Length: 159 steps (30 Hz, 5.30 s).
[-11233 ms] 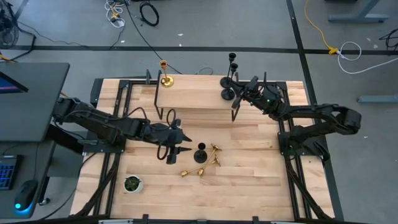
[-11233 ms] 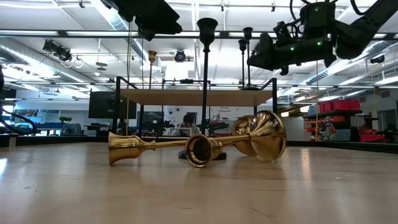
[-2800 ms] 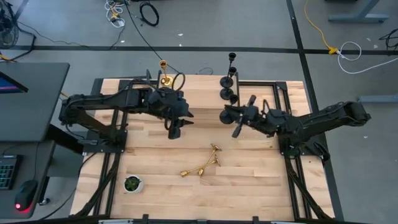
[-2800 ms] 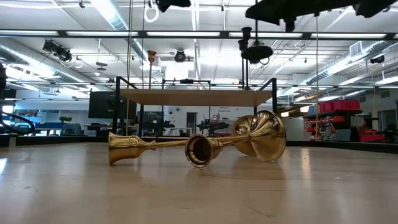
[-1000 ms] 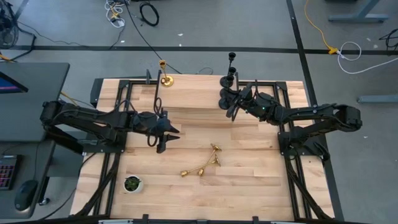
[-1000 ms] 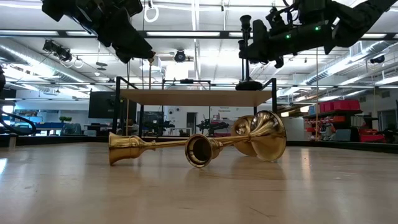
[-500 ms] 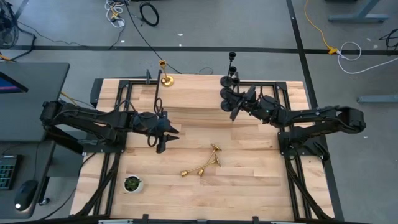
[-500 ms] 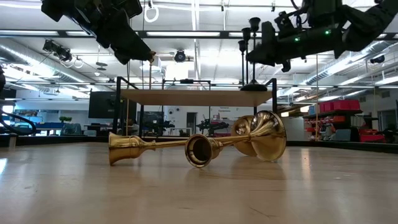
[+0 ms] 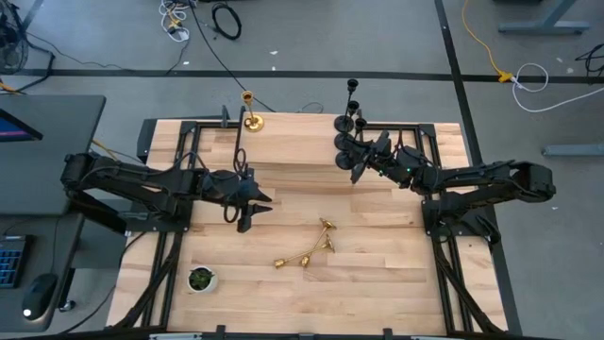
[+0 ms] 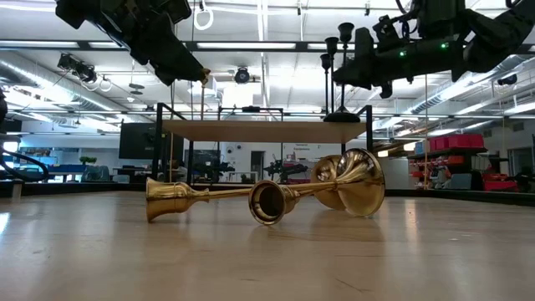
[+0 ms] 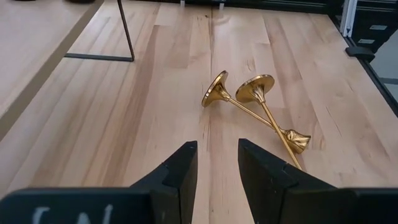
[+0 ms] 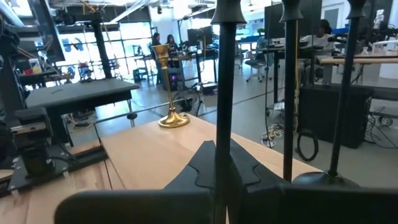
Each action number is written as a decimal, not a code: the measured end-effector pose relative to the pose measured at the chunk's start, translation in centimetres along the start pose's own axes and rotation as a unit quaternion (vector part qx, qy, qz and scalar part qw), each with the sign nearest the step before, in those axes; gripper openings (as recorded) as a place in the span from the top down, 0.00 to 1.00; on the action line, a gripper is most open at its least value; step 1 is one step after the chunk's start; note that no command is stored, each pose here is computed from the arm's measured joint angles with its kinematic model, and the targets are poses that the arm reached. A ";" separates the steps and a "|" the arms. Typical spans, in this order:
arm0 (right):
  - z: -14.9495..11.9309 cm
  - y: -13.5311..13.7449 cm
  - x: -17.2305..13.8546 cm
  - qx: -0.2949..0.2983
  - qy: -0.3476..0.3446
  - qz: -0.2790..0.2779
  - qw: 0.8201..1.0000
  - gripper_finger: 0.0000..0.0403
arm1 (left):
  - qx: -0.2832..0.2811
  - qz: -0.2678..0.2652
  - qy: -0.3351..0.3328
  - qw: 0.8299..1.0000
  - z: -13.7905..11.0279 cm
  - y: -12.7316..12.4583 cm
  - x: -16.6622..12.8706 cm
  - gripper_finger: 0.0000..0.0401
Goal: Pick & Place candle stick holders
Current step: Put the black candle holder on the shelf aligned with the other black candle holders, then put the left gold candle holder on the shelf aligned with the other gold candle holder
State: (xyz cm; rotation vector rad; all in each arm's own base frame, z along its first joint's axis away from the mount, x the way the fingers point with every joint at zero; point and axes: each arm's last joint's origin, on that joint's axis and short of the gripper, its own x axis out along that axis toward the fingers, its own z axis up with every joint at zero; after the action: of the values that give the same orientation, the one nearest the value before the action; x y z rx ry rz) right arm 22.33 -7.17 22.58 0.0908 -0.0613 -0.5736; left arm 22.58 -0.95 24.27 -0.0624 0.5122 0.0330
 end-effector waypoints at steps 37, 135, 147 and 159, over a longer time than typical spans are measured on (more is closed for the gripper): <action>1.2 0.1 -0.4 -0.034 -0.039 0.017 0.999 0.47 | 0.000 0.000 0.000 1.000 0.0 0.0 0.0 0.71; -10.2 26.1 2.0 -0.241 0.425 0.308 0.816 0.63 | 0.007 0.002 0.026 1.000 -0.7 0.1 0.1 0.71; -11.1 25.6 2.7 -0.249 0.431 0.288 0.818 0.63 | 0.007 0.002 0.028 1.000 -0.7 0.1 0.1 0.71; -13.1 25.0 3.4 -0.243 0.463 0.295 0.799 0.66 | 0.007 0.002 0.030 1.000 -0.7 0.1 0.1 0.71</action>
State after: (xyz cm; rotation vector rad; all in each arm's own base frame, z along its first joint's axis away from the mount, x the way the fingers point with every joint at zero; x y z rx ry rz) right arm 39.70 12.78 12.20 -0.1567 0.9918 0.1468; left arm 22.27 -0.94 23.60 -0.0486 0.5719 0.0325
